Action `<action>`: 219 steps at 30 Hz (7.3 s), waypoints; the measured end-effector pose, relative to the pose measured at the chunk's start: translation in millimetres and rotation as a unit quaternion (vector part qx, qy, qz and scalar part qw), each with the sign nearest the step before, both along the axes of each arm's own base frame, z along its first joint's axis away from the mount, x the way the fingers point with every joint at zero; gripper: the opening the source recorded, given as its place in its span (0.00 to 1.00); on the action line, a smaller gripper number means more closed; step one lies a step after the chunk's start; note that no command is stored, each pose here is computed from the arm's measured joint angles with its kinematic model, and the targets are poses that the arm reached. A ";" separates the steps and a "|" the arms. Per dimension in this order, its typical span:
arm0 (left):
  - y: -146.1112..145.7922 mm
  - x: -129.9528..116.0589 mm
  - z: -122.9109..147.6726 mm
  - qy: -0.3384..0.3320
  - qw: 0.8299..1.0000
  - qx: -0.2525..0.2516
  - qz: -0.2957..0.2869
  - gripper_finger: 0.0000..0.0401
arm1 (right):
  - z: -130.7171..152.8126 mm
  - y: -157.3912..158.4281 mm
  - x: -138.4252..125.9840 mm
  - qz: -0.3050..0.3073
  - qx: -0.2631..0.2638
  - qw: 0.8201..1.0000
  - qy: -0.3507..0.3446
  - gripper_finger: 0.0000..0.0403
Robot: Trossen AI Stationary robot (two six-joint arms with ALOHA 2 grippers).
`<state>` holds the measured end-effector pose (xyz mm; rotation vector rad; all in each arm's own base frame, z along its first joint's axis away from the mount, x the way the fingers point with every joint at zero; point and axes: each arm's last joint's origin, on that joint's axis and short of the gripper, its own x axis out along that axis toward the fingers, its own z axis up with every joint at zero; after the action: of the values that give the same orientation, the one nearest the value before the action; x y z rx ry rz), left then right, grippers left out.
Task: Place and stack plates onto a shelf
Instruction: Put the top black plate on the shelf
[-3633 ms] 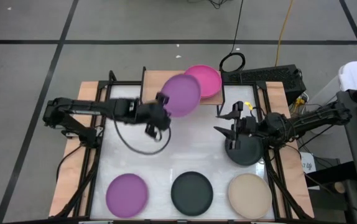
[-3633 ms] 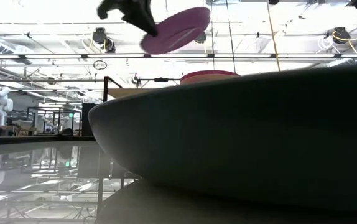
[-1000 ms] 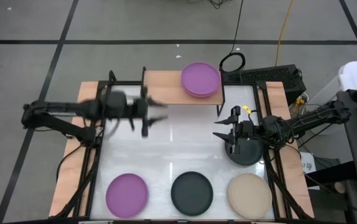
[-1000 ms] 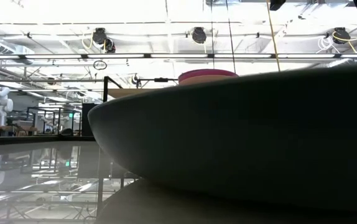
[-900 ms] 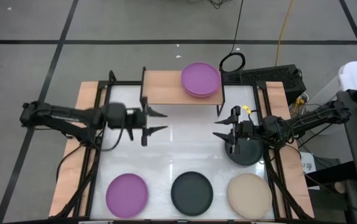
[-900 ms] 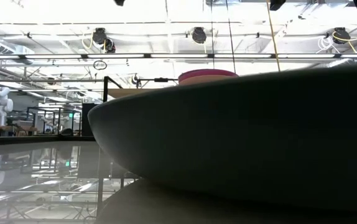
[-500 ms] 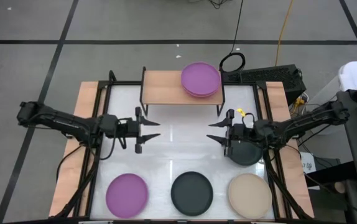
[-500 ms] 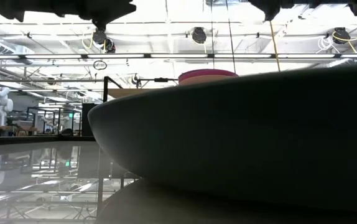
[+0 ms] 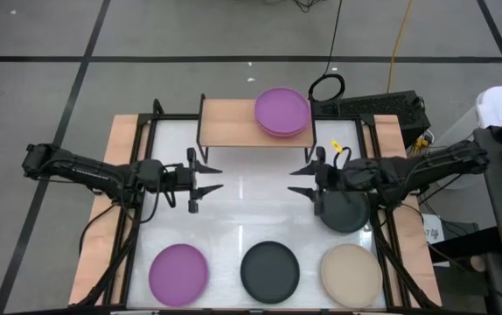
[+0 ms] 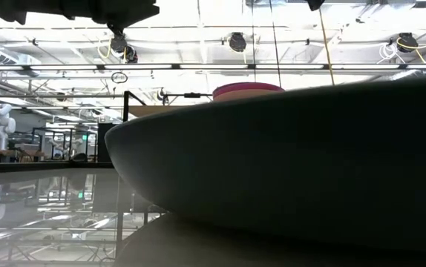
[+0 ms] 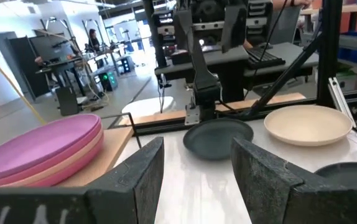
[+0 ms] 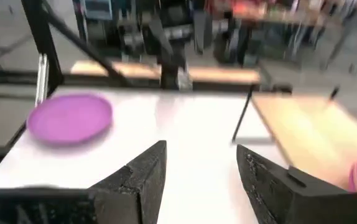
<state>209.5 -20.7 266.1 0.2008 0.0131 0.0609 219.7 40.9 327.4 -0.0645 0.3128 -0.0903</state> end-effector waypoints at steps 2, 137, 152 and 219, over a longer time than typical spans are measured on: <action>-0.1 0.0 -0.3 0.002 1.000 -0.002 0.000 0.48 | 4.5 0.0 0.4 -0.013 0.022 0.999 0.043 0.44; 16.7 -72.3 15.4 0.040 0.989 -0.009 0.143 0.48 | 11.3 -46.7 48.2 0.112 0.177 0.970 -0.120 0.00; 16.9 -73.0 12.4 0.052 0.988 -0.018 0.145 0.48 | 41.5 -135.2 133.3 -0.040 0.024 0.995 -0.093 0.00; 16.8 -72.7 12.6 0.051 0.988 -0.016 0.145 0.48 | -79.1 -157.6 190.4 -0.065 -0.145 0.987 0.025 0.14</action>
<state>136.8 -3.9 278.6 0.1682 0.1461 0.3397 410.1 -116.7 248.3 -0.3348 0.3514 -0.2635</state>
